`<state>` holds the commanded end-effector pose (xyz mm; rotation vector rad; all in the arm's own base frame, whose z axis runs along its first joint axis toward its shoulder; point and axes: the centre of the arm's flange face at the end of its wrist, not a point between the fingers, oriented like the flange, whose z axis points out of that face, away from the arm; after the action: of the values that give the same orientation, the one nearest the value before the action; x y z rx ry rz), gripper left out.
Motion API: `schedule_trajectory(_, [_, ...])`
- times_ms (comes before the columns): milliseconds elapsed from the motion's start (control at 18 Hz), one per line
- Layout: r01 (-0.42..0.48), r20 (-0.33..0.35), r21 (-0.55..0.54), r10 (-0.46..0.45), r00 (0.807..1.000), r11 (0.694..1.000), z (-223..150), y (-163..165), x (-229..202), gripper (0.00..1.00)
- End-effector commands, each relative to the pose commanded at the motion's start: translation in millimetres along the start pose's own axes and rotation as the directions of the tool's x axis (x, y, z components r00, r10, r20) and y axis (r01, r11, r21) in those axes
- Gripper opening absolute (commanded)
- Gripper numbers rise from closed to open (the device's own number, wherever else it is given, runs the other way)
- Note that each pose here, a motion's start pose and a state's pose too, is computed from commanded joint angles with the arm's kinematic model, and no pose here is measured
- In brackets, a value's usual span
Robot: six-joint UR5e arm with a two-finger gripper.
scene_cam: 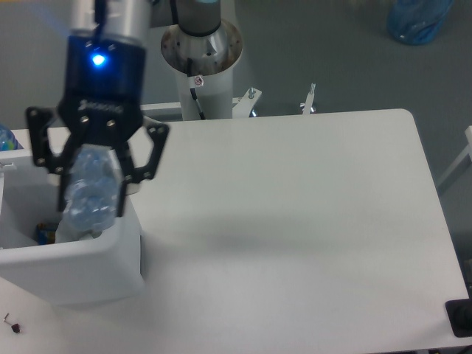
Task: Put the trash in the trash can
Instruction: 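Lower the bottle into the bin and open the gripper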
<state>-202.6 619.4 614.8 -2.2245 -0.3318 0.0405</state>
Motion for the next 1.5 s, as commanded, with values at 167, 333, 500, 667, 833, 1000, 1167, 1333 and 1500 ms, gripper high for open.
schedule_trajectory(167, [-0.032, -0.010, 0.042, 0.033, 0.999, 0.999, 7, -2, 12, 0.55])
schedule_trajectory(333, [-0.040, -0.017, 0.042, 0.040, 0.999, 0.998, 14, 0, 16, 0.55])
schedule_trajectory(500, [-0.044, -0.029, 0.025, 0.045, 0.999, 0.999, 26, 5, 22, 0.55])
schedule_trajectory(667, [-0.047, -0.043, 0.005, 0.048, 0.998, 0.999, 35, 13, 30, 0.55])
schedule_trajectory(833, [-0.047, -0.052, -0.017, 0.046, 0.998, 0.999, 42, 23, 34, 0.56])
schedule_trajectory(1000, [-0.041, -0.053, -0.038, 0.039, 0.998, 0.998, 48, 32, 33, 0.67])
schedule_trajectory(1167, [-0.045, -0.051, -0.024, 0.044, 0.998, 0.999, 42, 26, 34, 1.00])
schedule_trajectory(1333, [-0.044, -0.045, -0.012, 0.043, 0.998, 0.999, 35, 23, 34, 1.00])
schedule_trajectory(1500, [-0.025, -0.027, -0.018, 0.024, 0.999, 1.000, 33, 25, 22, 1.00])
